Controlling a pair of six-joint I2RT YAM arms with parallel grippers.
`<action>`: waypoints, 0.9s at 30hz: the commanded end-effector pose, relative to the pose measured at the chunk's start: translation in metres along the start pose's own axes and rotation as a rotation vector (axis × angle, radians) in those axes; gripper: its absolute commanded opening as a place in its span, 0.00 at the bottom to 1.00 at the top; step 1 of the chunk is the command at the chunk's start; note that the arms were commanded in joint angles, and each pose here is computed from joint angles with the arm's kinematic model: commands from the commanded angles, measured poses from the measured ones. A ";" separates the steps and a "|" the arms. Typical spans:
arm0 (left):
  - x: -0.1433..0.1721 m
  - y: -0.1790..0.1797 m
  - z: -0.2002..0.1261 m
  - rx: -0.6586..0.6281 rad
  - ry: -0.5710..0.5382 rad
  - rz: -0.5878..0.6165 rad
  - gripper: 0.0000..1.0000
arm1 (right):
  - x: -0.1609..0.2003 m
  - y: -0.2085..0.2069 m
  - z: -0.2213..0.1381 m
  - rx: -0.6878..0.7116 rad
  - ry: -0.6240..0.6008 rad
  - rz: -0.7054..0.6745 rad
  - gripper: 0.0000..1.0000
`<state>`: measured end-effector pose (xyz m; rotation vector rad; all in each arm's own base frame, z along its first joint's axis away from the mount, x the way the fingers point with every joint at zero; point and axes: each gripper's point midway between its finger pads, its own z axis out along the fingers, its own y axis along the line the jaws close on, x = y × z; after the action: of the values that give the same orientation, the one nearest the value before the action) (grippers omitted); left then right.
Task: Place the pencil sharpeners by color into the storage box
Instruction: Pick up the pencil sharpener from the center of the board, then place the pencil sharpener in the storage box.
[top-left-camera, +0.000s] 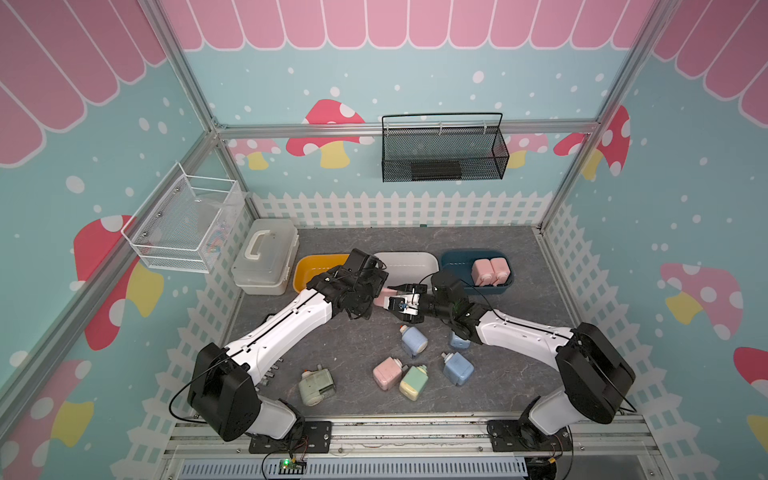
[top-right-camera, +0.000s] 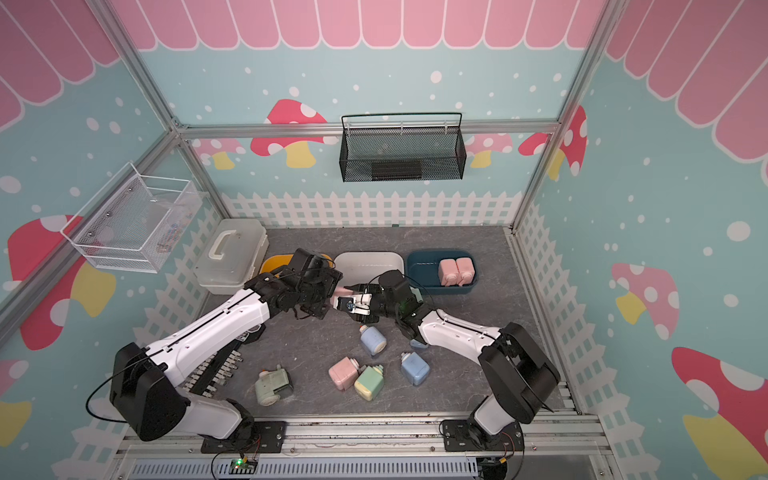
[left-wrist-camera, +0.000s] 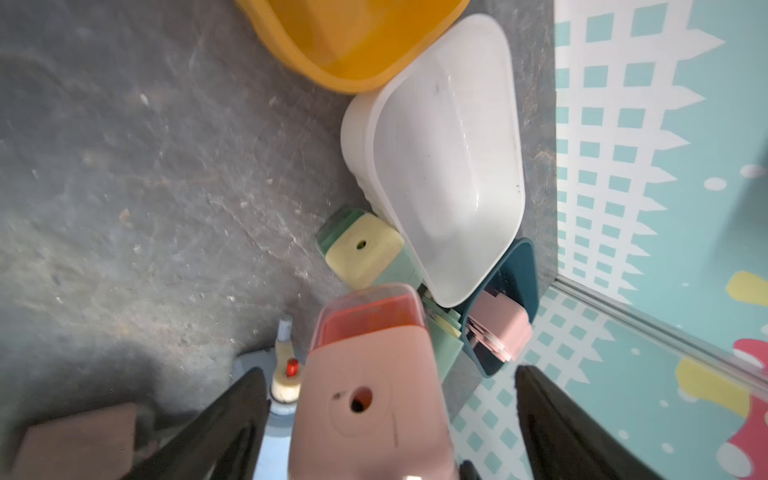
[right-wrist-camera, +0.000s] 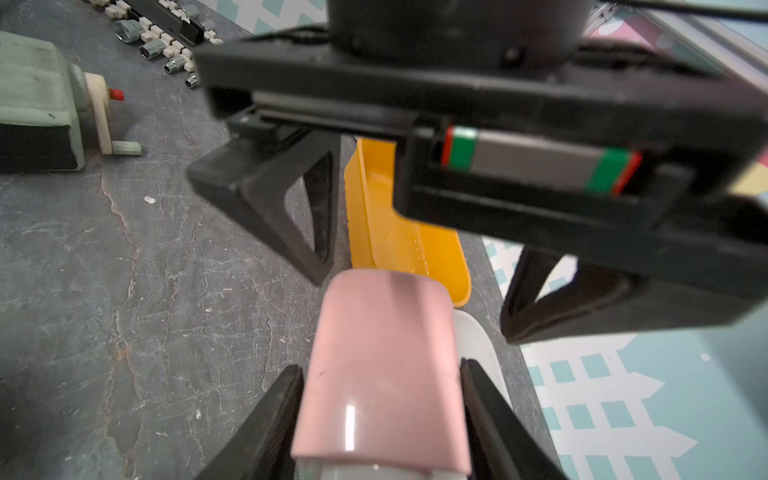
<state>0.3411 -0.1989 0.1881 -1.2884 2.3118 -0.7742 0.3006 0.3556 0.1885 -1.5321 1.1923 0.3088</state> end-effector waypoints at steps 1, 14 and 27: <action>-0.033 -0.004 -0.012 0.026 -0.114 0.114 0.99 | -0.010 -0.020 -0.010 0.052 -0.018 0.052 0.00; -0.053 -0.007 -0.021 0.045 -0.224 0.347 0.99 | 0.026 -0.080 -0.061 0.274 0.024 0.426 0.00; -0.005 -0.054 0.001 0.328 -0.023 0.549 0.99 | 0.080 -0.132 -0.125 0.606 0.085 0.742 0.00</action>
<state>0.3705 -0.1926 0.2051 -0.6258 2.2622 -0.7591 0.3823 0.2167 0.2337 -0.7262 1.7119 0.3879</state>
